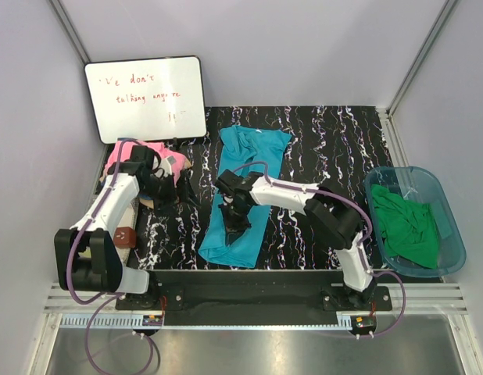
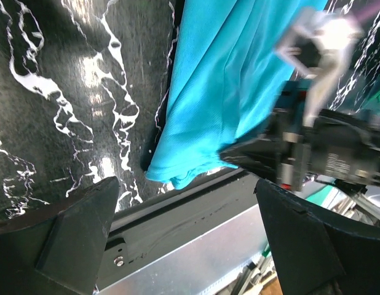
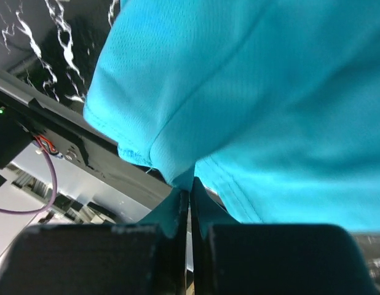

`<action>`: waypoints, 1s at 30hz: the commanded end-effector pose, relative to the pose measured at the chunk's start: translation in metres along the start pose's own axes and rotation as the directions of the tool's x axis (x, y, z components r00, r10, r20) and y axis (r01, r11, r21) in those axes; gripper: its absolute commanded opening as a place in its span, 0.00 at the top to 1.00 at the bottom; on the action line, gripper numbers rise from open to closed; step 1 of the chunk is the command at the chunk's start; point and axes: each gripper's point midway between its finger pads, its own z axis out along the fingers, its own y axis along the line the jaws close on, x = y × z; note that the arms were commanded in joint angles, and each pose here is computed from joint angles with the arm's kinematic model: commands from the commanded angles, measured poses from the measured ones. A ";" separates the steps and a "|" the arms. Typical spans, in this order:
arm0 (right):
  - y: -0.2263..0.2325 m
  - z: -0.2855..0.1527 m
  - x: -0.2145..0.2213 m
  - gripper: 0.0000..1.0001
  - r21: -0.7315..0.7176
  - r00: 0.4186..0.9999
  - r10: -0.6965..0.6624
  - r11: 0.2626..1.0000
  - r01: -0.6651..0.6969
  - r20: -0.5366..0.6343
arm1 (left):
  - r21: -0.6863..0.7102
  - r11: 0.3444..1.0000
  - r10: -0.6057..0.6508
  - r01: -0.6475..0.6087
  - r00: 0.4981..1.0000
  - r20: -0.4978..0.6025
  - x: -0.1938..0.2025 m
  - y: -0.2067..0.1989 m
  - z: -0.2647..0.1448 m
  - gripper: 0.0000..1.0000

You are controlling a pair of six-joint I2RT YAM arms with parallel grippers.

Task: Fold and stack the t-shirts
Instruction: Rotate the tshirt 90 degrees

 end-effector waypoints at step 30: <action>-0.030 -0.109 0.007 0.00 0.175 0.963 -0.041 0.985 -0.006 0.267 | -0.015 0.991 0.132 -0.133 0.991 -0.029 0.009 -0.011 0.021 0.01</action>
